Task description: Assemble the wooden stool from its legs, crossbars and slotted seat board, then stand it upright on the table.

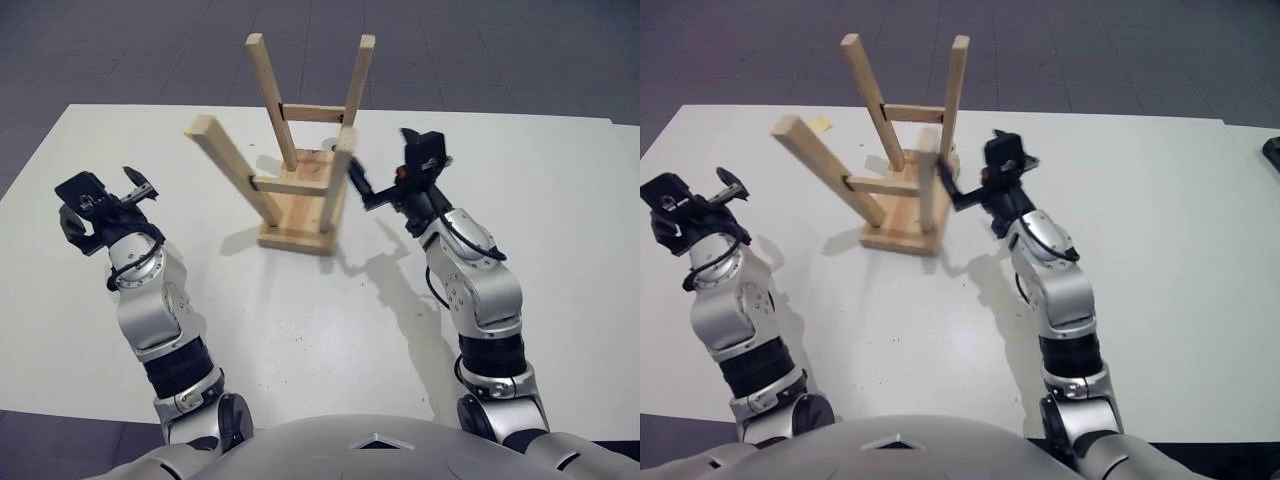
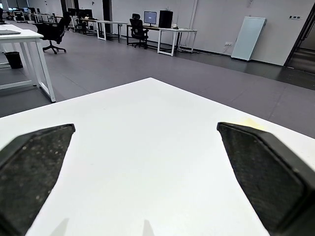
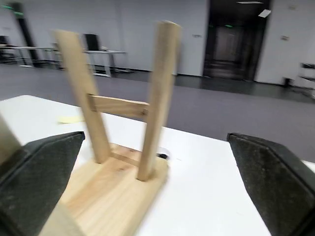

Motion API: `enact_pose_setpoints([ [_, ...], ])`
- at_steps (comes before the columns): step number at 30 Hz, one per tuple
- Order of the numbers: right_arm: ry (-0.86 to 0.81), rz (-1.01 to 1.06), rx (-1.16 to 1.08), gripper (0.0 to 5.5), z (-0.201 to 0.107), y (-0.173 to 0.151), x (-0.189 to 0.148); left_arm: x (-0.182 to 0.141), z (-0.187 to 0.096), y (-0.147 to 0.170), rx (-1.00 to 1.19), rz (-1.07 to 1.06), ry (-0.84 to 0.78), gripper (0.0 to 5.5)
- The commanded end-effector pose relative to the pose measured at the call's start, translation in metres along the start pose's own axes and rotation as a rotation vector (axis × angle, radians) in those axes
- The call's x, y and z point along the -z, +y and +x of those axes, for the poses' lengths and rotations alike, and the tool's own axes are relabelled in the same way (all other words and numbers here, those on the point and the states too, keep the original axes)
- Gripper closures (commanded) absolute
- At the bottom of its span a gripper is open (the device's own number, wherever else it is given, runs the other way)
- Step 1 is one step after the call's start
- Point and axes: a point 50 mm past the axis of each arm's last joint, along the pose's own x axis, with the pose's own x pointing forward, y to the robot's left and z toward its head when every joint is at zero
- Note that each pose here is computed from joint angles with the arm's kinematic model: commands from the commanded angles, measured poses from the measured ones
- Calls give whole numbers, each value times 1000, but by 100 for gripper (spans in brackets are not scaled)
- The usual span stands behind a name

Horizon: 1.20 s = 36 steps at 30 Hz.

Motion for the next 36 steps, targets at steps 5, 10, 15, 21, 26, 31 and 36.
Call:
enact_pose_setpoints([
  [5,-610,315,65,11,-23,-47,-105,4,2,-11,23,8,11,10],
  [10,-419,185,523,11,-14,-104,-95,-8,29,7,-30,57,-77,10],
  [15,-162,16,530,11,0,-98,-38,-25,54,8,74,43,-181,10],
  [21,-56,16,517,11,-7,-89,-8,-1,76,-7,287,-6,-154,10],
  [26,-25,18,515,11,-6,-84,1,-9,104,-26,237,45,-197,10],
  [31,-3,-8,480,11,-2,-80,5,-22,110,-55,398,45,-277,10],
  [36,13,-20,465,11,-4,-81,9,-14,92,-72,613,45,-318,10],
])
